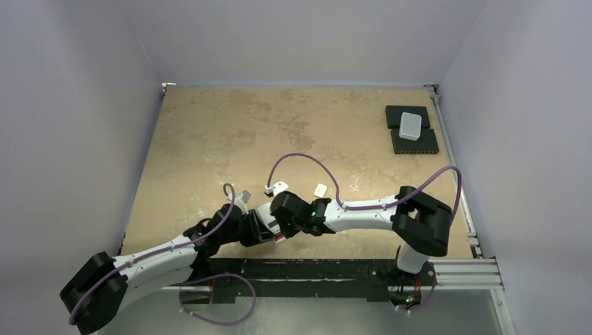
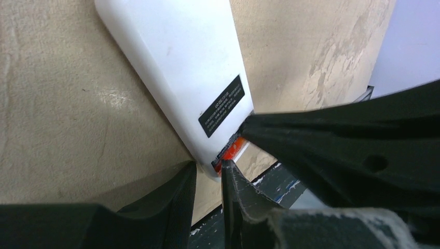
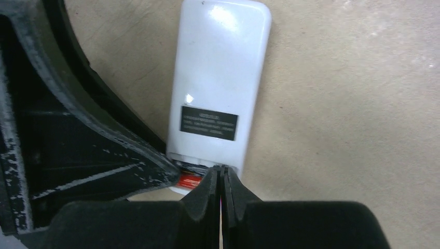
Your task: Load the batteries into the remote control
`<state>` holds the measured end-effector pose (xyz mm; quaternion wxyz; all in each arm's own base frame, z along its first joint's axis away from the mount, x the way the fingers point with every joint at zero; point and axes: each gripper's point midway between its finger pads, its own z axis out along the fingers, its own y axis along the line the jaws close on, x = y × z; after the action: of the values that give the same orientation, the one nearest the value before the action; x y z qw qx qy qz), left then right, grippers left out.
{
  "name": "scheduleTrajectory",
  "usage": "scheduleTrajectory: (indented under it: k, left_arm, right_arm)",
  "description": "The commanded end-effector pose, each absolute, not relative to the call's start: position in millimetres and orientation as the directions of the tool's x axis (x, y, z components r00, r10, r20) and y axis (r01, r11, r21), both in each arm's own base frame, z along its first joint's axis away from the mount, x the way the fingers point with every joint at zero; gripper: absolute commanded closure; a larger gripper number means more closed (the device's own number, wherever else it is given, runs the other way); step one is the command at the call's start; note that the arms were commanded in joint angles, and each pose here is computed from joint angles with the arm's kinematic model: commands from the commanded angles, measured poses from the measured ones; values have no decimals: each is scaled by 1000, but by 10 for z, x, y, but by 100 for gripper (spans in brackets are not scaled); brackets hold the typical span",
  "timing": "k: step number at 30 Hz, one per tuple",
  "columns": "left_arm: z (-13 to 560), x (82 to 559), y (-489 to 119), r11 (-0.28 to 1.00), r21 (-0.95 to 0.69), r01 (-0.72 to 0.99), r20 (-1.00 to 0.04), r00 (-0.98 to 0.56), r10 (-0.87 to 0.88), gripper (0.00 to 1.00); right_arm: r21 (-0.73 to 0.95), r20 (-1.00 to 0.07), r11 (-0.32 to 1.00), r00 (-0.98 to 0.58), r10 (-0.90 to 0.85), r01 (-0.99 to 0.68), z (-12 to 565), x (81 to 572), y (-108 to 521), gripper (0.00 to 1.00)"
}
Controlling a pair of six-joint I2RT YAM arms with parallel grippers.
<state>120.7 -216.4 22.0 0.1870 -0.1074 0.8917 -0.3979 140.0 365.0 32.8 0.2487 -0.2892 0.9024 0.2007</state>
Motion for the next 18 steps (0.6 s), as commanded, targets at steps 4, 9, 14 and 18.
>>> scheduleTrajectory:
  k: [4,9,14,18]
  left_arm:
    - [363,1271,-2247,632,-775,13,-286,-899,-332,76]
    - [361,1267,-2240,634,-773,14,-288,-899,-331,76]
    - [359,1264,-2235,637,-771,15,-289,-899,-329,76]
    - [372,1273,-2232,641,-767,17,-294,-898,-328,76]
  right_arm:
    - [36,-496,786,-694,-522,-617,47,1219,3451,95]
    - [14,-496,797,-697,-519,-603,-1,1173,3427,95]
    - [42,-542,807,-692,-477,-589,223,1233,3535,94]
    - [40,-580,818,-680,-449,-574,445,1309,3584,89]
